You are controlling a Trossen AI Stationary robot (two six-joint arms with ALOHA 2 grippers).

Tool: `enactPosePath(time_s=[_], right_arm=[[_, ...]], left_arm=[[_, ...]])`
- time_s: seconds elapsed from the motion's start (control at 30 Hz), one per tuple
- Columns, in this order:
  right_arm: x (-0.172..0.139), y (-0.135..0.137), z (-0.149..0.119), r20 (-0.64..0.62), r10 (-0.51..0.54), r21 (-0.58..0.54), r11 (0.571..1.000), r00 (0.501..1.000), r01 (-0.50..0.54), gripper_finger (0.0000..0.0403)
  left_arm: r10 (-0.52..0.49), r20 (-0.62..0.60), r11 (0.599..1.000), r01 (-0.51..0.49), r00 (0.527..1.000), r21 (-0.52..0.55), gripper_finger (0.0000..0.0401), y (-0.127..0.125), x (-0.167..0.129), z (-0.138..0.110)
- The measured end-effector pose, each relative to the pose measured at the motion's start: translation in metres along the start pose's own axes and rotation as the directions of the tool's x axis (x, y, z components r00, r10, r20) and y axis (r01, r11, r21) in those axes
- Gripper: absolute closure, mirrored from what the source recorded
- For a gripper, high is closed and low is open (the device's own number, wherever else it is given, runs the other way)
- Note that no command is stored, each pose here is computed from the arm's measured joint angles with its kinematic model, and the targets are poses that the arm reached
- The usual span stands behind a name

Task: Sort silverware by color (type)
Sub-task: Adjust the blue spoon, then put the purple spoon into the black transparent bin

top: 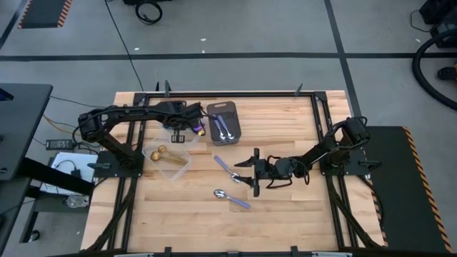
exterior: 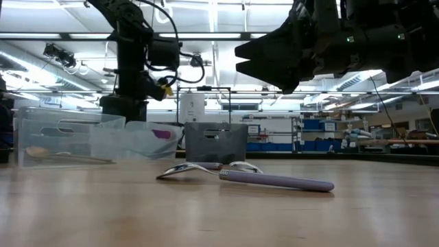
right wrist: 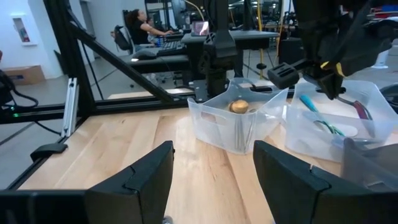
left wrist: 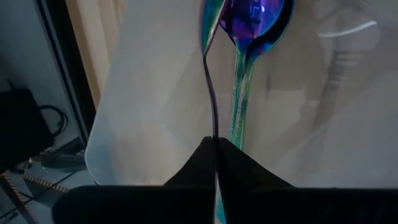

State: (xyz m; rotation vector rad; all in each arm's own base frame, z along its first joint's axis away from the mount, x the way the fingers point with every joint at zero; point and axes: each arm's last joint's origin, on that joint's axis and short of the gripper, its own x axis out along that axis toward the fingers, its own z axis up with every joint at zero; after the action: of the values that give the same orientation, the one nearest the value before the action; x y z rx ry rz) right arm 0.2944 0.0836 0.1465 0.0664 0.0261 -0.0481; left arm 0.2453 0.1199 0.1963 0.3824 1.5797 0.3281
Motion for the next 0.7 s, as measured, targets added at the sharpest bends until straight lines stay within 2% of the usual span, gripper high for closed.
enactPosePath(time_s=[0.23, 0.5, 0.6, 0.7], right_arm=[[0.0000, -0.0001, 0.0000, 0.000, -0.001, 0.000, 1.000, 1.000, 0.001, 0.0172], [0.0000, -0.0001, -0.0001, -0.001, -0.001, -0.001, 1.000, 1.000, 0.001, 0.0172], [0.0000, -0.0001, -0.0001, -0.001, -0.001, -0.001, 1.000, 1.000, 0.001, 0.0172], [0.0000, -0.0001, -0.0001, -0.001, -0.001, -0.001, 1.000, 1.000, 0.001, 0.0172]], left_arm=[[-0.015, 0.012, 1.000, 0.016, 1.000, -0.027, 0.0378, 0.0049, 0.0023, -0.0014], [-0.024, 0.005, 0.999, 0.024, 1.000, -0.048, 0.0267, 0.0031, 0.0018, -0.0017], [-0.003, 0.001, 0.999, 0.003, 1.000, -0.047, 0.0248, 0.0013, -0.0003, -0.0010], [0.013, 0.005, 0.999, -0.013, 1.000, -0.033, 0.0246, -0.0015, -0.0035, 0.0006]])
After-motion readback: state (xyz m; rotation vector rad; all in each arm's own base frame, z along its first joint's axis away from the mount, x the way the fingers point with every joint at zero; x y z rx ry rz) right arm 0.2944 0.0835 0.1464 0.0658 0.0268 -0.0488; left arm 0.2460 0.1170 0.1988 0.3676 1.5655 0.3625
